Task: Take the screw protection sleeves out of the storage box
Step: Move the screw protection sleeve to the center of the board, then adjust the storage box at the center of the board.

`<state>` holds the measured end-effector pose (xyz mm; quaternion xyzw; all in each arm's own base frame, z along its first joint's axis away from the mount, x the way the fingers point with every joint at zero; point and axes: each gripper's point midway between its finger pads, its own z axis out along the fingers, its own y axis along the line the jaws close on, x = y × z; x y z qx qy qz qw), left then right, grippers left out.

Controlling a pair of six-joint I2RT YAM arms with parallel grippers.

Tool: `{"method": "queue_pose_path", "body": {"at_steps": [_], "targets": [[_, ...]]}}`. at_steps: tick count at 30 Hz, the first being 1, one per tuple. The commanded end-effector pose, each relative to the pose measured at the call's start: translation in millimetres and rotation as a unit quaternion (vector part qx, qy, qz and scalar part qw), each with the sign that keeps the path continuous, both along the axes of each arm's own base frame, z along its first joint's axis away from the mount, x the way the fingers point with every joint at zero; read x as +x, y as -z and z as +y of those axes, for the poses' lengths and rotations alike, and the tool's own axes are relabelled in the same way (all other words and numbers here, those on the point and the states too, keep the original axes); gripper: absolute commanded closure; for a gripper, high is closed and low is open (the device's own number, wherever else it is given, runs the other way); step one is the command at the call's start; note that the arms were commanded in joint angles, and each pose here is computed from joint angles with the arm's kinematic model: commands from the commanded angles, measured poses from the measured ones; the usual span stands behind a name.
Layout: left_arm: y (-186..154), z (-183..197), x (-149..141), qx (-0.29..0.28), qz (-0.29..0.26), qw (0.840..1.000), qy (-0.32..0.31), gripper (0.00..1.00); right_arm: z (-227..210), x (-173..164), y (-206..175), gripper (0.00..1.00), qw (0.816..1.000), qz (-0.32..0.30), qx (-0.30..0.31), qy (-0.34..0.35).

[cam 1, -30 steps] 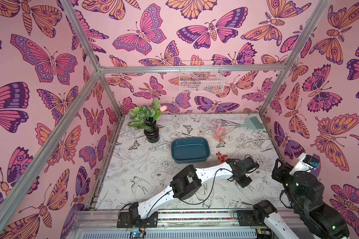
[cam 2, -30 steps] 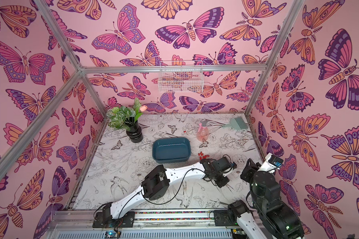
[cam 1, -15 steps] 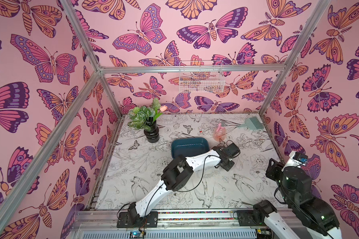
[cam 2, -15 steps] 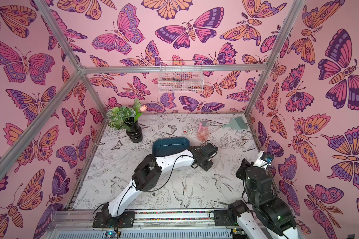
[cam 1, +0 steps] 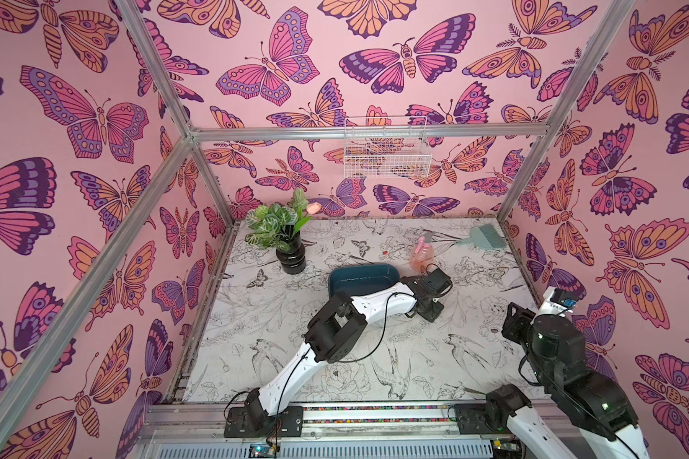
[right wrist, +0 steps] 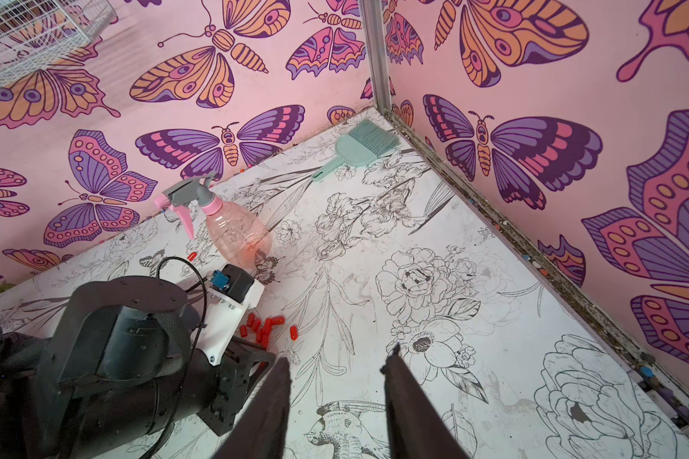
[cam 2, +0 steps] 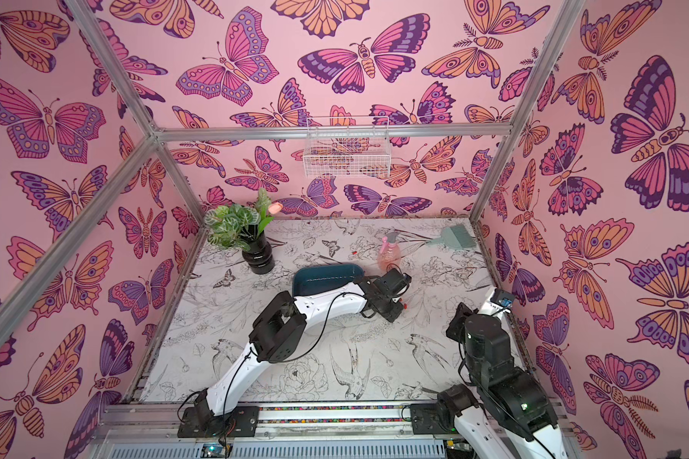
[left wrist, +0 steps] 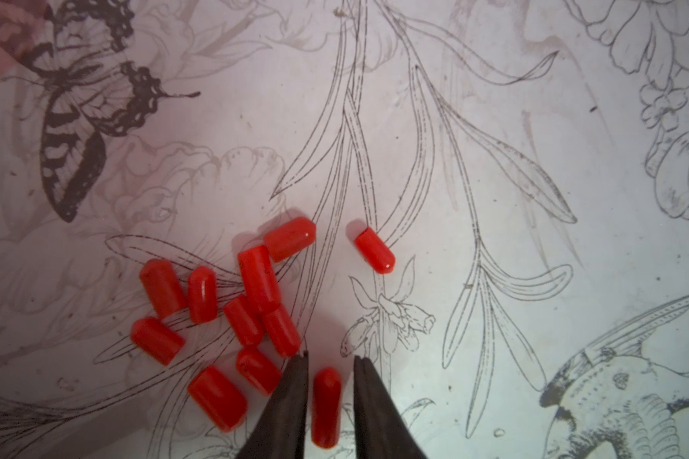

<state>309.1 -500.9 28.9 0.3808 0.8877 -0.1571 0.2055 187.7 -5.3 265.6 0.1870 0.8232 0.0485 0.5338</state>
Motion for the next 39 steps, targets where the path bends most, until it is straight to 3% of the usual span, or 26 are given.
{"method": "queue_pose_path", "body": {"at_steps": [1, 8, 12, 16, 21, 27, 39], "targets": [[-20, -2, -4, -0.022, -0.005, 1.0, 0.008, 0.7, 3, 0, 1, 0.57, 1.0, -0.003, 0.009, -0.006], [-60, -4, -11, -0.064, -0.048, 0.997, 0.012, 0.67, 11, 2, 13, 0.57, 1.0, 0.007, 0.023, -0.021], [-93, 3, -19, -0.102, -0.075, 0.992, 0.005, 0.67, 31, 17, 39, 0.57, 0.997, 0.054, 0.022, -0.052], [-124, 18, -29, -0.134, -0.105, 0.985, -0.002, 0.67, 56, 35, 70, 0.58, 0.991, 0.091, 0.039, -0.086], [-149, 50, -23, -0.157, -0.14, 0.976, -0.057, 0.66, 82, 58, 91, 0.58, 0.986, 0.099, 0.062, -0.119], [-145, 96, 1, -0.166, -0.101, 0.972, -0.132, 0.66, 119, 90, 103, 0.57, 0.974, 0.122, 0.065, -0.182], [-142, 209, 37, -0.138, 0.001, 0.96, -0.244, 0.65, 149, 154, 119, 0.59, 0.965, 0.149, 0.069, -0.204]]}}
